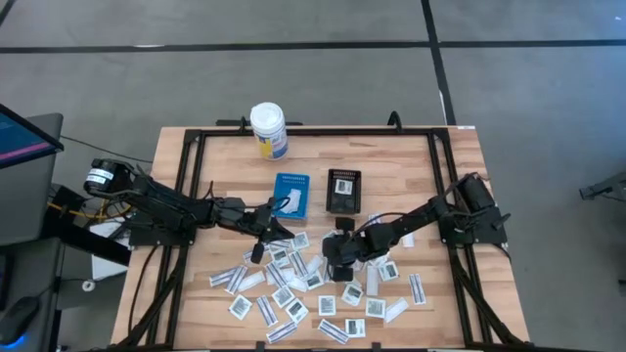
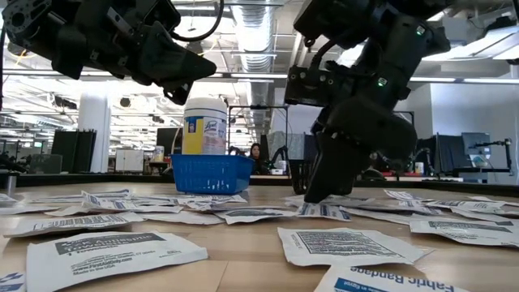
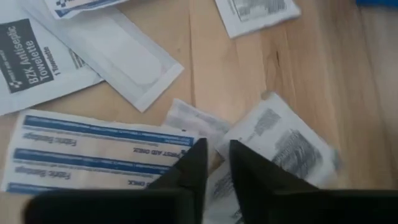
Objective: Pick & Place First Aid Supplies
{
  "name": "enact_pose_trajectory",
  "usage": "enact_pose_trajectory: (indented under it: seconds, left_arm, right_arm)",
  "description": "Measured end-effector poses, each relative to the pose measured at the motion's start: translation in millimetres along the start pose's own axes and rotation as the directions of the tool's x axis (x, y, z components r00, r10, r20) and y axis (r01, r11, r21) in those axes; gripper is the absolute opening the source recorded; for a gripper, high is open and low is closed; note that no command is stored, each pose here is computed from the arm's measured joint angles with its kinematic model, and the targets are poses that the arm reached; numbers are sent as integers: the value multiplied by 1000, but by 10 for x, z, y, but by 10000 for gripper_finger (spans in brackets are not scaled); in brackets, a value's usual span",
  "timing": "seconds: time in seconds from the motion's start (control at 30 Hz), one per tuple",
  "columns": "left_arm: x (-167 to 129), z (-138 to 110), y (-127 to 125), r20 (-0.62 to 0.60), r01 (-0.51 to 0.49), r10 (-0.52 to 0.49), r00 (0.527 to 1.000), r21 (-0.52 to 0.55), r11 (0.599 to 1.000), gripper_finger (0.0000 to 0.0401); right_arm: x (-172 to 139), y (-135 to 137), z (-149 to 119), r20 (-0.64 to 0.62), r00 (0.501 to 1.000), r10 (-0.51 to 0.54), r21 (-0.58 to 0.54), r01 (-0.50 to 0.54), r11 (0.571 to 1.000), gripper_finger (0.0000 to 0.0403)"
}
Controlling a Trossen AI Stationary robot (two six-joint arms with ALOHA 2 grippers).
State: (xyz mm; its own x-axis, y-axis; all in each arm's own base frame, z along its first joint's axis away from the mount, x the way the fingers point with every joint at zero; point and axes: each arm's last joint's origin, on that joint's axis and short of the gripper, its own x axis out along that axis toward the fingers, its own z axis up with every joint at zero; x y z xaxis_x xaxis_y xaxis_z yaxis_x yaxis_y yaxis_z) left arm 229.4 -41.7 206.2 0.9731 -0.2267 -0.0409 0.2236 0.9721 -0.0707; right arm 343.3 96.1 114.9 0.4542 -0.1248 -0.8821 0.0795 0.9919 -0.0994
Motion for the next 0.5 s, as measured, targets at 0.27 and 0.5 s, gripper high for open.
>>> enact_pose_trajectory:
  seconds: [0.27,0.5]
  left_arm:
    - [0,0,0,0,0,0,1000,0,1000,7]
    - [0,0,0,0,0,0,1000,0,1000,7]
  right_arm:
    - [-35,106,-6,-5,1000,31,-52,-31,998,3]
    - [-171,347,144,35,995,95,-174,-88,981,1]
